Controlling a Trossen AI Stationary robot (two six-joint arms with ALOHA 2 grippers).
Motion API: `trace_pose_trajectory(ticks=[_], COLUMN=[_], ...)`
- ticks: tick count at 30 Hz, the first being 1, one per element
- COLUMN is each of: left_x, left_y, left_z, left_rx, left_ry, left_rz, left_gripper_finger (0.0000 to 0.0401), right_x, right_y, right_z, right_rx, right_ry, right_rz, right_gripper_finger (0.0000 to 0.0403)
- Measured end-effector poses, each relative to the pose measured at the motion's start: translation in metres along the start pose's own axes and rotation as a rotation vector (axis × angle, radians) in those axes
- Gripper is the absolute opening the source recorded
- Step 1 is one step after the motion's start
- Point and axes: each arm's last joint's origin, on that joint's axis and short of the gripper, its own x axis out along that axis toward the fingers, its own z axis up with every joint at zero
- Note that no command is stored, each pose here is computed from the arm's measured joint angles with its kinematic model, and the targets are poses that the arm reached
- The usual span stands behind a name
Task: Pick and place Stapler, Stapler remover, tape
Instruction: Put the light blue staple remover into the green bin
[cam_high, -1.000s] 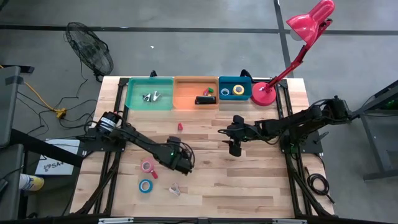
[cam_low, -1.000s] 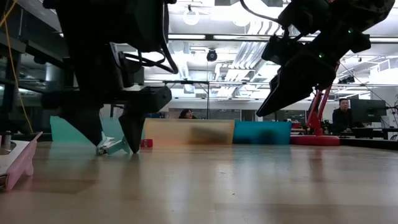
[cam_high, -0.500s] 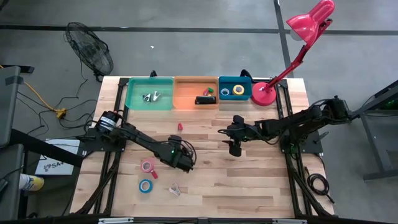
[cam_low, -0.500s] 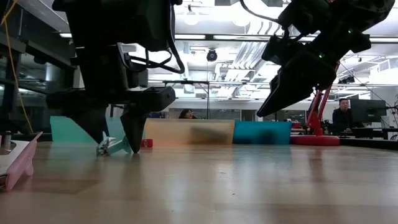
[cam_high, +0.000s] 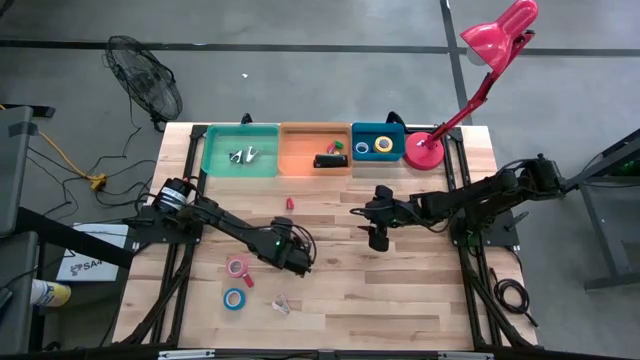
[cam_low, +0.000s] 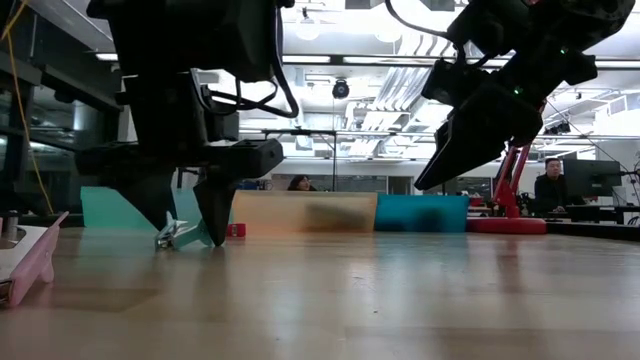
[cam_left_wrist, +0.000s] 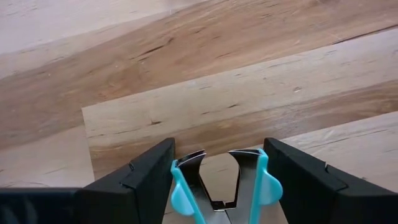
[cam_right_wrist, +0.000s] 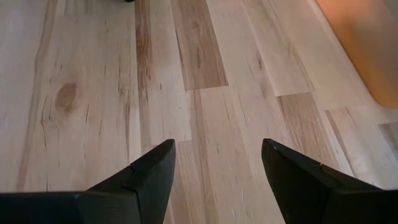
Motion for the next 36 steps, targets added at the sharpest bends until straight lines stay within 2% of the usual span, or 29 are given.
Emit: trace_pose_trajectory(ticks=[19, 26, 36], left_x=[0.000, -0.005, -0.025], left_y=[0.000, 0.003, 0.026], left_z=[-0.001, 0.003, 0.052], left_rx=[0.050, 0.074, 0.098], left_ry=[0.009, -0.035, -0.142], left_rz=[-0.002, 0.003, 0.126], left_gripper_finger=[0.0101, 0.0096, 0.0096], right_x=[0.000, 0.000, 0.000], right_y=[0.000, 0.000, 0.000], right_z=[0.000, 0.000, 0.001], right_rx=[0.001, 0.001, 0.002], right_ry=[0.000, 0.000, -0.007], right_rz=[0.000, 0.000, 0.001], right_gripper_finger=[0.0231, 0.0231, 0.0231])
